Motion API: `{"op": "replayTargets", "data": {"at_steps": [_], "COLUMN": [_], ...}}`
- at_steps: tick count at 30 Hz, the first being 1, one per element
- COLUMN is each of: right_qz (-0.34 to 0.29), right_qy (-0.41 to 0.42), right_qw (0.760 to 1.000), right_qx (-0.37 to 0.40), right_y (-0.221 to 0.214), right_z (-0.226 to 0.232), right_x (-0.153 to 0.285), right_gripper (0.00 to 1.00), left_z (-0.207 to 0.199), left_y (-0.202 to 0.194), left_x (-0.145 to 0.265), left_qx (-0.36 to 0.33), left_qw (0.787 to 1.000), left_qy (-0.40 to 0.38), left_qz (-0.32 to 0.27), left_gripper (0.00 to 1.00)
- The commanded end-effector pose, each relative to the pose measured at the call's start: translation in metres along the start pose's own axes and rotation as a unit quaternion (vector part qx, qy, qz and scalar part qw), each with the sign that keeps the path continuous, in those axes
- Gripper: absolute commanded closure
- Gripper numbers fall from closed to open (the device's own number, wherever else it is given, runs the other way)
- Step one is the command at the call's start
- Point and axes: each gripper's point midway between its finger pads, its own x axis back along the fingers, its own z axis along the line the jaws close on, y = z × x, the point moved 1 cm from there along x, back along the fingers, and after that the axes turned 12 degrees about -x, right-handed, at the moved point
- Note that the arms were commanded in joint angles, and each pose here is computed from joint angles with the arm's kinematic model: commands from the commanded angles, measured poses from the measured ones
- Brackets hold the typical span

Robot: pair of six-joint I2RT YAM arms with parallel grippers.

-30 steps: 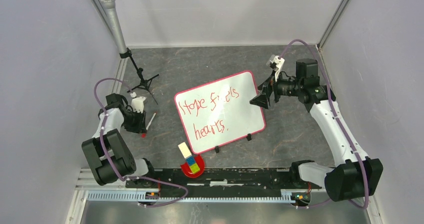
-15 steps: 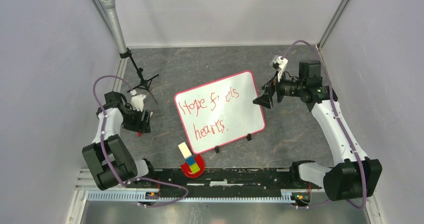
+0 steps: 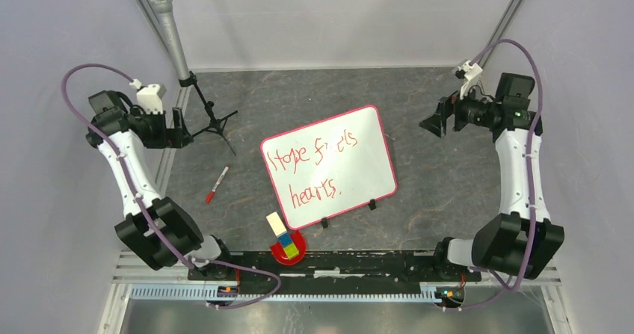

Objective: Write a sentence on the whiteboard
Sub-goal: Reset both arms

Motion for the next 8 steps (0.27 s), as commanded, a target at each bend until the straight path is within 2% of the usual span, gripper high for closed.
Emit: {"op": "replayTargets", "data": {"at_steps": [1,8], "right_qz": [-0.004,0.007], "right_qy": [-0.024,-0.052], "right_qw": [1.000,0.999], "right_qx": [0.001,-0.011], "right_y": [0.004,-0.008], "right_z": [-0.030,-0.062], "right_x": [0.014,0.020], "right_gripper": [0.02,0.02], "left_z": [0.012,0.021], "left_y": [0.015,0.012], "left_x": [0.010,0.009], "left_qx": [0.059,0.071], "left_qw": [0.998,0.996], "left_qy": [0.020,0.052], "left_qz": [-0.013,-0.011], "left_gripper": [0.00,0.00]}}
